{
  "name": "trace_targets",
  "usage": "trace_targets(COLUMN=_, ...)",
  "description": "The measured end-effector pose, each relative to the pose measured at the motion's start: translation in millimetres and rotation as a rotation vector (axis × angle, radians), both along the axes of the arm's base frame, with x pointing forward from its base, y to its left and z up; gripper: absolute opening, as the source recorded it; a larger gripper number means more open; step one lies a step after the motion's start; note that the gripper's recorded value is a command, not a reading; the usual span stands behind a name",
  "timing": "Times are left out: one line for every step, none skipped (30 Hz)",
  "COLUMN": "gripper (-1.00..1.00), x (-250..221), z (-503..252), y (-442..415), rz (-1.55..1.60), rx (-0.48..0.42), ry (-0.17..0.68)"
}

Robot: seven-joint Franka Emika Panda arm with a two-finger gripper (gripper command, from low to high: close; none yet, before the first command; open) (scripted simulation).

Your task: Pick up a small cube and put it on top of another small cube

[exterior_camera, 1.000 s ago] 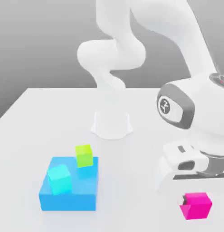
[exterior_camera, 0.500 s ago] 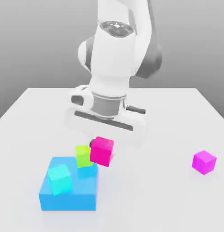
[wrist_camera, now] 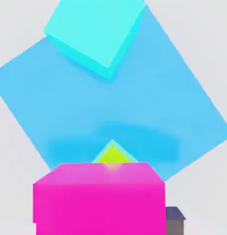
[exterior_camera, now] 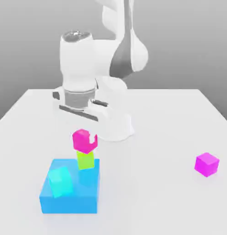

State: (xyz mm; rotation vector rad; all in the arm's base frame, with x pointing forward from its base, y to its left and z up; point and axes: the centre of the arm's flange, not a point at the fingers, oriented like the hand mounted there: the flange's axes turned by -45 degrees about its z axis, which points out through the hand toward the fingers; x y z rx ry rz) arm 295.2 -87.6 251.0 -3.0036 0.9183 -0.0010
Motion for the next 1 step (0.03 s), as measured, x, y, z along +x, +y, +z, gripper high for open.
trace_targets(gripper=1.0, x=0.0, z=0.0, y=0.0, rz=0.0, rx=0.0, ry=0.0)
